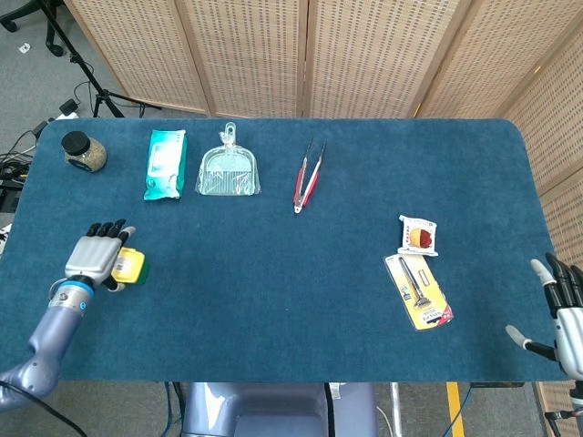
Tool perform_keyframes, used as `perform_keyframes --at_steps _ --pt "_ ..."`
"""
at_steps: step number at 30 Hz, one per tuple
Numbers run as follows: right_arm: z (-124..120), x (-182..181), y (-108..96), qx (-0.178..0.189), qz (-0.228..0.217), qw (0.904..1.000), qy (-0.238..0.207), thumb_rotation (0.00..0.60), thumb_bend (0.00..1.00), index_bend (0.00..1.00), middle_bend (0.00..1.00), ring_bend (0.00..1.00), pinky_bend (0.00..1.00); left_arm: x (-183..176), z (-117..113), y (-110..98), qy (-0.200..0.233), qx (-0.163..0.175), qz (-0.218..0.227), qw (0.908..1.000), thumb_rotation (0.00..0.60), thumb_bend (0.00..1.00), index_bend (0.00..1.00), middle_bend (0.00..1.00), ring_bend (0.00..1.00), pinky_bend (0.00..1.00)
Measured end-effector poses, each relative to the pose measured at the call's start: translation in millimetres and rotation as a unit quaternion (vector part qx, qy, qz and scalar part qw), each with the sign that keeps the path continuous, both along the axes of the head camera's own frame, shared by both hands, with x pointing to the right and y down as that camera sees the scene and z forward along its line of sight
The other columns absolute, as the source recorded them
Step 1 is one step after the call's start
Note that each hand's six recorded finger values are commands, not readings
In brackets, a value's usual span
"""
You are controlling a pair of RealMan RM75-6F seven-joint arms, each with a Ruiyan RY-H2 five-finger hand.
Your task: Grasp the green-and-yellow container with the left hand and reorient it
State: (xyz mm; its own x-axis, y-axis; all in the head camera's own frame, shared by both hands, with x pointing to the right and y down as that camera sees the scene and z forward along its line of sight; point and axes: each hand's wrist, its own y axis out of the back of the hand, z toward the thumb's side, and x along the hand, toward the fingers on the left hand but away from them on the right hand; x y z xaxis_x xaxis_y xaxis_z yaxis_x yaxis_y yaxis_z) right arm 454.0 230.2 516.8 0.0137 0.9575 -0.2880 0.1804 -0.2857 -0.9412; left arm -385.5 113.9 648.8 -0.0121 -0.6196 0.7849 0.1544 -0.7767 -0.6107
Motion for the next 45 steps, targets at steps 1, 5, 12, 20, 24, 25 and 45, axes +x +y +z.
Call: perform_keyframes --at_steps 1,5,12,20,24,25,45 --pt "-0.3 0.0 0.0 0.000 0.000 1.0000 0.000 0.600 0.00 0.02 0.00 0.00 0.00 0.2 -0.9 0.5 0.003 0.000 0.001 1.0000 0.600 0.00 0.00 0.00 0.00 0.00" --pt "-2.1 0.3 0.3 0.003 0.001 1.0000 -0.002 0.600 0.00 0.02 0.00 0.00 0.00 4.6 -7.7 3.1 0.020 0.009 0.019 0.9996 0.600 0.00 0.00 0.00 0.00 0.01" --pt "-5.5 1.2 0.7 0.007 0.001 0.9999 -0.009 0.600 0.00 0.02 0.00 0.00 0.00 14.4 -16.3 10.2 0.033 0.034 0.080 0.9957 0.600 0.00 0.00 0.00 0.00 0.01" --pt "-7.3 4.2 0.2 0.009 0.005 0.9999 -0.009 0.600 0.00 0.02 0.00 0.00 0.00 3.2 13.3 13.9 0.013 0.018 0.097 0.9950 0.600 0.00 0.03 0.00 0.00 0.07" --pt "-5.1 4.1 -0.5 0.006 0.005 0.9999 -0.008 0.600 0.00 0.02 0.00 0.00 0.00 1.7 21.3 14.4 0.023 0.012 0.089 0.9957 0.600 0.00 0.10 0.01 0.02 0.12" --pt "-4.6 3.8 -0.6 0.005 0.005 0.9999 -0.008 0.600 0.00 0.02 0.00 0.00 0.00 3.2 22.3 14.5 0.029 0.012 0.088 0.9956 0.600 0.00 0.15 0.03 0.05 0.15" --pt "0.0 1.0 -0.7 -0.001 0.002 1.0000 -0.010 0.600 0.00 0.02 0.00 0.00 0.00 -4.0 28.1 4.8 0.022 0.046 0.072 0.9961 0.600 0.16 0.69 0.47 0.46 0.45"
